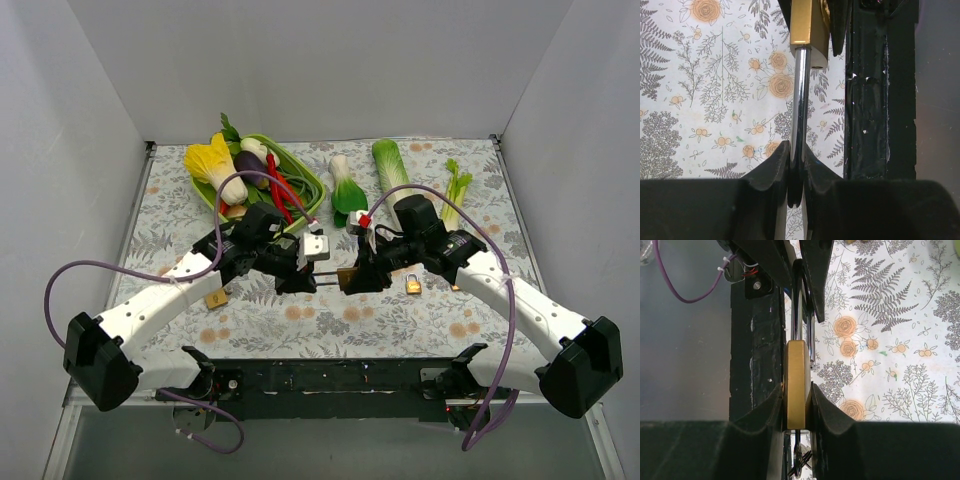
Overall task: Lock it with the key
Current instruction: Lock the lock.
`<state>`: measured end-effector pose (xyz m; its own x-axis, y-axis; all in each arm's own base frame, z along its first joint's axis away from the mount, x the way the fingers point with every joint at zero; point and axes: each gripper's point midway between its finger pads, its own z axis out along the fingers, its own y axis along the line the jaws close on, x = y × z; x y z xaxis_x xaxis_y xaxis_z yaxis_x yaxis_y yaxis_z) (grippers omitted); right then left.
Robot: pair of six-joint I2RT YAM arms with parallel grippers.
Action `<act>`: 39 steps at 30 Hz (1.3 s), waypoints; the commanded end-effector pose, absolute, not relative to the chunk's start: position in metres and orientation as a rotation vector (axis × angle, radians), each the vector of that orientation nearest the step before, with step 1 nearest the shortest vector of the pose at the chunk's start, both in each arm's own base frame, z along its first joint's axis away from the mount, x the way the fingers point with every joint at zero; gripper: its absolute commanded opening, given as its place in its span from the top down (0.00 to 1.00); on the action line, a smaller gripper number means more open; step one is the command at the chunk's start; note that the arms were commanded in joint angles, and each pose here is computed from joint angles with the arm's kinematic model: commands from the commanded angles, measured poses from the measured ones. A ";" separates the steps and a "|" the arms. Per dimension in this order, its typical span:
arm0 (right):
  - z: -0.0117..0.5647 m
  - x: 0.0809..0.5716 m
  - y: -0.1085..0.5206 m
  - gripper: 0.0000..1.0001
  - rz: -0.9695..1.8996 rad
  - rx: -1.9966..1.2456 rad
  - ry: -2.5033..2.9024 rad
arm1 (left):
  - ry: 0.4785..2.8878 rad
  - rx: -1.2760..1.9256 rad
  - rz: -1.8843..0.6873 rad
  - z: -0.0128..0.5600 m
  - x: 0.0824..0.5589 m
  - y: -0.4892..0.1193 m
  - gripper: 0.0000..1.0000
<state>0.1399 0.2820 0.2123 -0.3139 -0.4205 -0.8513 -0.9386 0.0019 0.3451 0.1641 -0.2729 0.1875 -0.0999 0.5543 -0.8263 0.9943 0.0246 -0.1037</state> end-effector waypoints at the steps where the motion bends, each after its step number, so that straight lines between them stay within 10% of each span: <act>1: 0.248 0.155 0.300 0.99 1.254 -1.415 1.542 | 1.511 1.559 -1.094 0.238 0.163 -0.304 1.00; 39: 0.238 0.136 0.334 0.99 1.429 -1.412 1.521 | 1.313 1.388 -1.283 0.310 0.173 -0.359 1.00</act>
